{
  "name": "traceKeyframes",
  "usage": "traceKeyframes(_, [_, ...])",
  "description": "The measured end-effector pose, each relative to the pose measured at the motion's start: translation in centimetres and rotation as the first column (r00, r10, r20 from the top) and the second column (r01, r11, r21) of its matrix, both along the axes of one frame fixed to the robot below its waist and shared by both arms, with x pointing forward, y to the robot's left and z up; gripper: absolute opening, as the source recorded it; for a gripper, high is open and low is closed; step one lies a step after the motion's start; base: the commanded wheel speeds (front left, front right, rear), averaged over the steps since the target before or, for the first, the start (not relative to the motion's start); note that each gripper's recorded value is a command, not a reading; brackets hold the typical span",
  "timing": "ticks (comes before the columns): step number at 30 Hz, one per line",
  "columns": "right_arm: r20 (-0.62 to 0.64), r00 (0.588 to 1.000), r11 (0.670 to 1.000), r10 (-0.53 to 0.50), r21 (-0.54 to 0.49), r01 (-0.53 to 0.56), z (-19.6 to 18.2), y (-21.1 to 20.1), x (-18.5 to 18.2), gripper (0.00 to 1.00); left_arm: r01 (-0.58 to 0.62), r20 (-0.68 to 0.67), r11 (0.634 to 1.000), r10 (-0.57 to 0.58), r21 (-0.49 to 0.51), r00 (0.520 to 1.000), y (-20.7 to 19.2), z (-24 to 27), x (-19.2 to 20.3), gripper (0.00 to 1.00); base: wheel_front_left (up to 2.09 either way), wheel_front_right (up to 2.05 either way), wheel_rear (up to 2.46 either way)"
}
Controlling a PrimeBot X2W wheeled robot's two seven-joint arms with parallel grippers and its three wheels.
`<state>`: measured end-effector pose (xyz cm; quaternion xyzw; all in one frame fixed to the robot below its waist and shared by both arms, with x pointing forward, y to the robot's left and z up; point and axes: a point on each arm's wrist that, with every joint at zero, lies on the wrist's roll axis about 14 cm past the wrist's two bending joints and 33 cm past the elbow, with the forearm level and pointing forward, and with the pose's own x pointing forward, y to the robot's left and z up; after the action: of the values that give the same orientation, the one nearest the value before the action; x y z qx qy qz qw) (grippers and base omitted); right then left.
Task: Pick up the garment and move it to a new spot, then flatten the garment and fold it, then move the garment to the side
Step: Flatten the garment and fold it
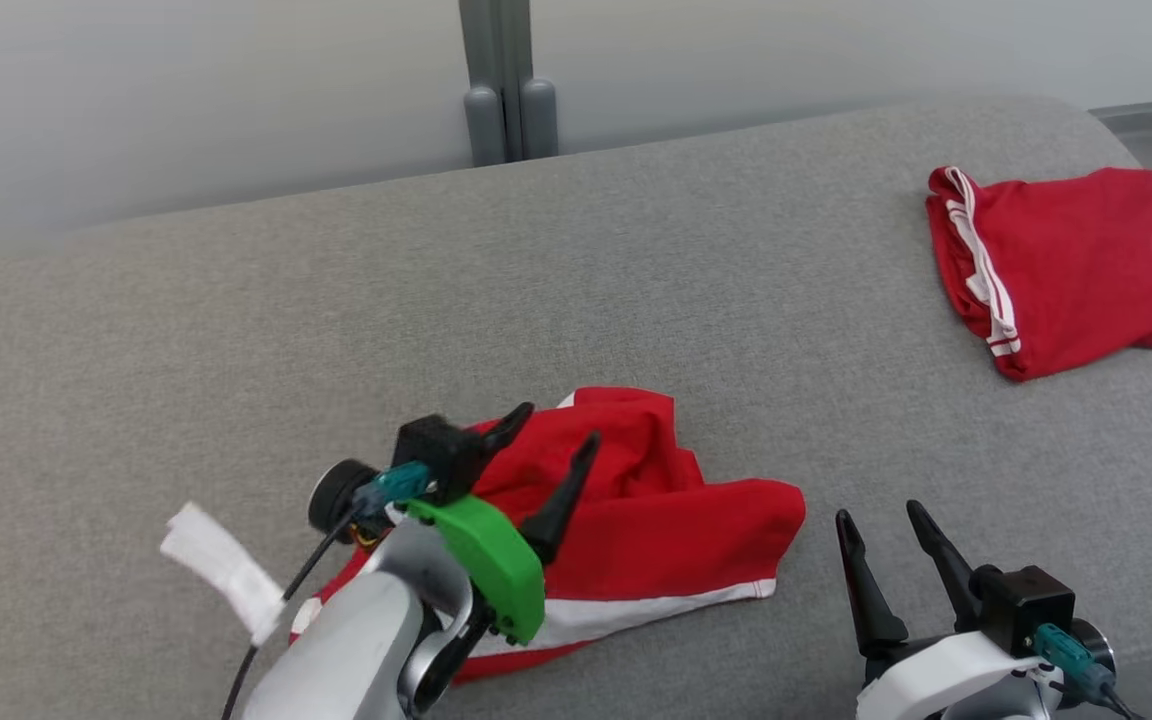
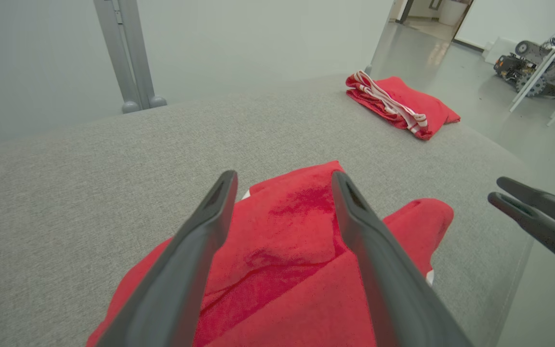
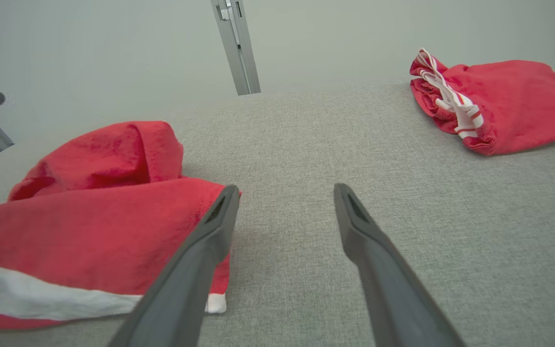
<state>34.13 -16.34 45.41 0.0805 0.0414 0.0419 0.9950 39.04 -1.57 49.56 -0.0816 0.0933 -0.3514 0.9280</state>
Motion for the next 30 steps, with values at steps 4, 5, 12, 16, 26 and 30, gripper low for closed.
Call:
traceKeyframes(4, [-0.008,0.999,0.999,-0.035,0.009,0.035,-0.2,-1.0,-0.2,1.00,0.172,-0.120,0.974,-0.155,0.147,0.981,-3.0,-2.7,0.0,1.00,0.00,0.00,0.00])
traceKeyframes(5, [-0.008,0.999,0.999,-0.046,0.010,0.047,-0.2,-1.3,-0.2,1.00,0.197,-0.147,0.961,-0.170,0.193,0.974,-2.9,-3.6,0.3,1.00,0.00,0.00,0.00])
traceKeyframes(12, [-0.032,0.988,0.988,-0.151,0.015,0.151,-0.7,-4.3,-1.6,1.00,0.381,-0.403,0.839,-0.217,0.389,0.889,-1.6,-10.5,-0.8,0.00,0.00,0.00,0.00])
traceKeyframes(16, [-0.043,0.980,0.980,-0.196,0.016,0.197,-0.9,-5.5,-2.2,1.00,0.249,-0.264,0.898,-0.157,0.364,0.952,-1.3,-7.7,5.2,0.00,0.00,0.00,0.00])
traceKeyframes(26, [-0.065,0.973,0.976,-0.219,0.002,0.220,-1.4,-6.3,-1.5,1.00,-0.142,0.043,0.947,0.135,0.288,0.990,1.6,-2.8,16.8,0.00,0.00,0.00,0.00])
traceKeyframes(30, [-0.081,0.968,0.971,-0.237,-0.013,0.237,-1.7,-6.9,-1.6,1.00,-0.243,0.068,0.915,0.234,0.323,0.970,4.0,-3.8,19.4,0.00,0.00,0.00,0.00])
